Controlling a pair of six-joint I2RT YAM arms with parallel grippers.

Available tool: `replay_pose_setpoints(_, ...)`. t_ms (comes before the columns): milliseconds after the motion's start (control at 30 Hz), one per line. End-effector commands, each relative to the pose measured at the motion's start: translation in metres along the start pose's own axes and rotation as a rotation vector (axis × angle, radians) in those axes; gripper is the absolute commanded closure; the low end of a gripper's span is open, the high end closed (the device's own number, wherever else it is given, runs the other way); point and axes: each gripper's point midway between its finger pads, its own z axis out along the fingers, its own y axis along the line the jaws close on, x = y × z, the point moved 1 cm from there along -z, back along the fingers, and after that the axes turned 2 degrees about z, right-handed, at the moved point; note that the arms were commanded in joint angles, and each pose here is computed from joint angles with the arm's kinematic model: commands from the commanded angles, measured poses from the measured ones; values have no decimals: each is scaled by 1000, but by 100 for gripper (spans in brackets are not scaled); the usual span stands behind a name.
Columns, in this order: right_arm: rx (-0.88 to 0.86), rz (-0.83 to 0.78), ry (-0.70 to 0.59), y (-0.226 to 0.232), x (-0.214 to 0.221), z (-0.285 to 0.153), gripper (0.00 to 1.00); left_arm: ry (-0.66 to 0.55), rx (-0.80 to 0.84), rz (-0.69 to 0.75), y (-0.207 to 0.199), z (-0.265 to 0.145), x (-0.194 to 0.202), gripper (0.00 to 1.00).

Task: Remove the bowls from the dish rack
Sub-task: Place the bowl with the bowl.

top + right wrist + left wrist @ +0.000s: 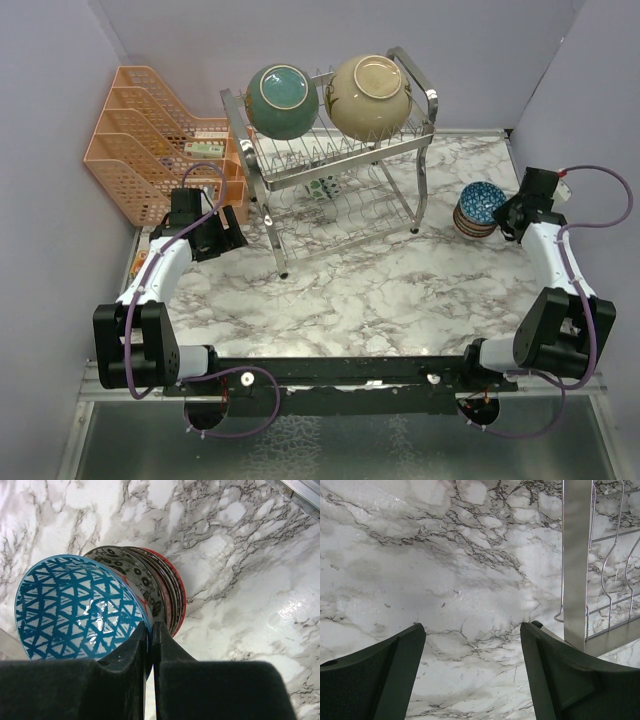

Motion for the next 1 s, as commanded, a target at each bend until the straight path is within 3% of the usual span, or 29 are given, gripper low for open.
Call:
replay_pose_setpoints(0,17,29,-36,-3,-5,7,99,-31,28,5,-5,-4,-4,20)
replay_pose_setpoints(433,22,28,-16,-3,-1,12,99,-29,30,4,-5,-4,-4,20)
replay_pose_setpoints(600,13,20,-5,0,-1,13,83,-30,34,6,-6,-4,-4,20)
replay_pose_setpoints(967,-27,18,-31,7,-10,0,66,-34,42,8,-8,-5,-4,21)
